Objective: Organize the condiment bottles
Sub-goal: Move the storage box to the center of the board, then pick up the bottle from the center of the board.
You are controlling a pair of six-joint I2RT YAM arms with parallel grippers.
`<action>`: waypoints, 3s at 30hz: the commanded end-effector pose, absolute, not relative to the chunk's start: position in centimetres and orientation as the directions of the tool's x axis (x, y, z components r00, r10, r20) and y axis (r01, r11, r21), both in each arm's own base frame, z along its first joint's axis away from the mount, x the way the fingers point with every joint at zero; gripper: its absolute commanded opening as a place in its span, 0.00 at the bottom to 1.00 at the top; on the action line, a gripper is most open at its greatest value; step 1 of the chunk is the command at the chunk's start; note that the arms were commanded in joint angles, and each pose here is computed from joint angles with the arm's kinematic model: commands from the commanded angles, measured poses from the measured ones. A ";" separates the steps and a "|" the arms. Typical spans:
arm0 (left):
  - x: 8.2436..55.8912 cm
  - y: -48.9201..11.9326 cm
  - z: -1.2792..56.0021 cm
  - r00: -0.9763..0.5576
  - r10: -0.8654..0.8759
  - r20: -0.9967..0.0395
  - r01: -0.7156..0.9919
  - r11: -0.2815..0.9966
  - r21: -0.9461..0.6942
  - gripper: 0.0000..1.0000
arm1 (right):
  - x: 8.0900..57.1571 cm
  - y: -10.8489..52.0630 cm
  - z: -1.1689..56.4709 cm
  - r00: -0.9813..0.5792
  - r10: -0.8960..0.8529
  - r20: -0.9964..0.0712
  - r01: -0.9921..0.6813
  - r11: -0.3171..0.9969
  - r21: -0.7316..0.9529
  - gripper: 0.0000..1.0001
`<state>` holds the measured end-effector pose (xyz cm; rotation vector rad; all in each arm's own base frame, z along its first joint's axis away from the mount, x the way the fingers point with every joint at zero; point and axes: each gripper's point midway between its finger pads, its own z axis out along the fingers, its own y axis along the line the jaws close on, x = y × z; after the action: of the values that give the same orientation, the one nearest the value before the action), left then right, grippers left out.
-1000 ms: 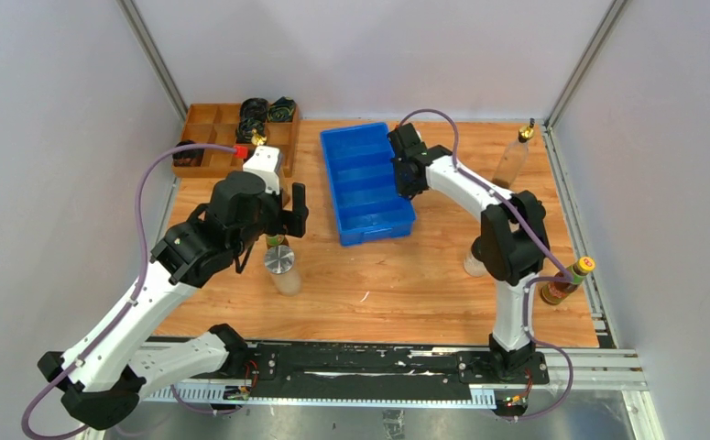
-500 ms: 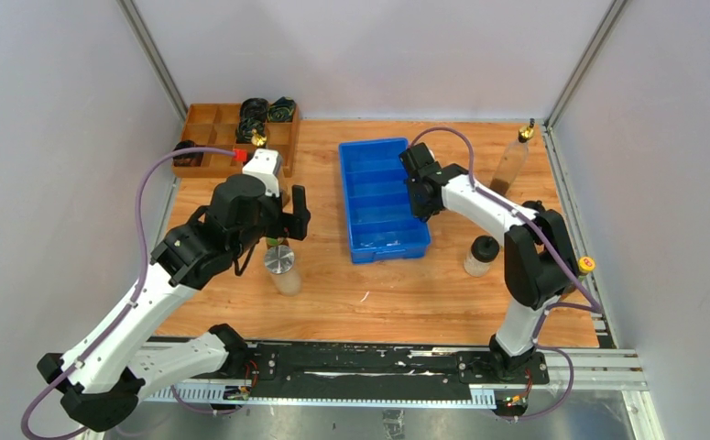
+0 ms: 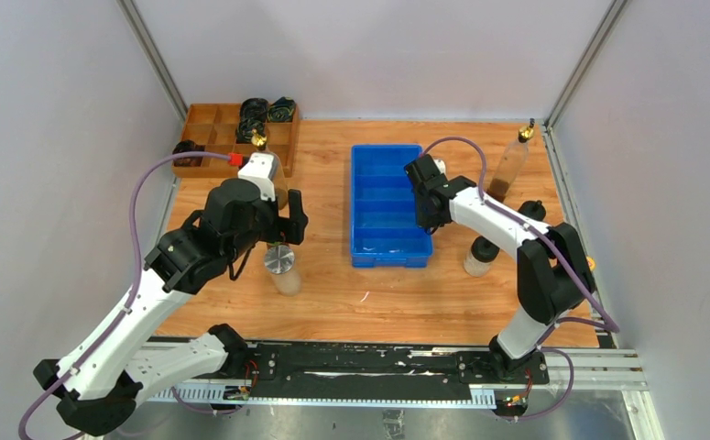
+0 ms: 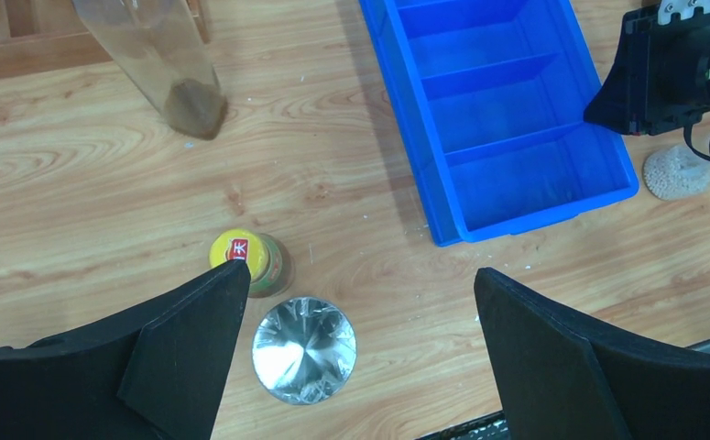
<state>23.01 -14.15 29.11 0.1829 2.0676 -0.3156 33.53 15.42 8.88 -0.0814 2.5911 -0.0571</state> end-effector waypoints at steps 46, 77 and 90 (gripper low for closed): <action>19.3 -15.0 33.2 -0.467 -0.154 -0.871 0.357 0.868 -0.345 1.00 | 24.5 9.6 27.1 -0.494 0.001 -0.870 -0.132 0.988 0.077 1.00; 27.4 -20.7 45.6 -0.196 -0.200 -0.960 0.460 0.846 -0.270 1.00 | 25.2 7.2 31.1 -0.441 -0.163 -0.883 -0.125 0.985 -0.120 1.00; 36.9 -17.0 44.0 -0.215 -0.193 -0.957 0.382 0.886 -0.264 1.00 | 35.5 5.0 38.5 -0.336 -0.044 -0.941 0.044 0.997 -0.062 1.00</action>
<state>36.57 -16.71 44.63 0.0514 1.6975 -0.5490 32.10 4.67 37.08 0.0318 1.9134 -0.0658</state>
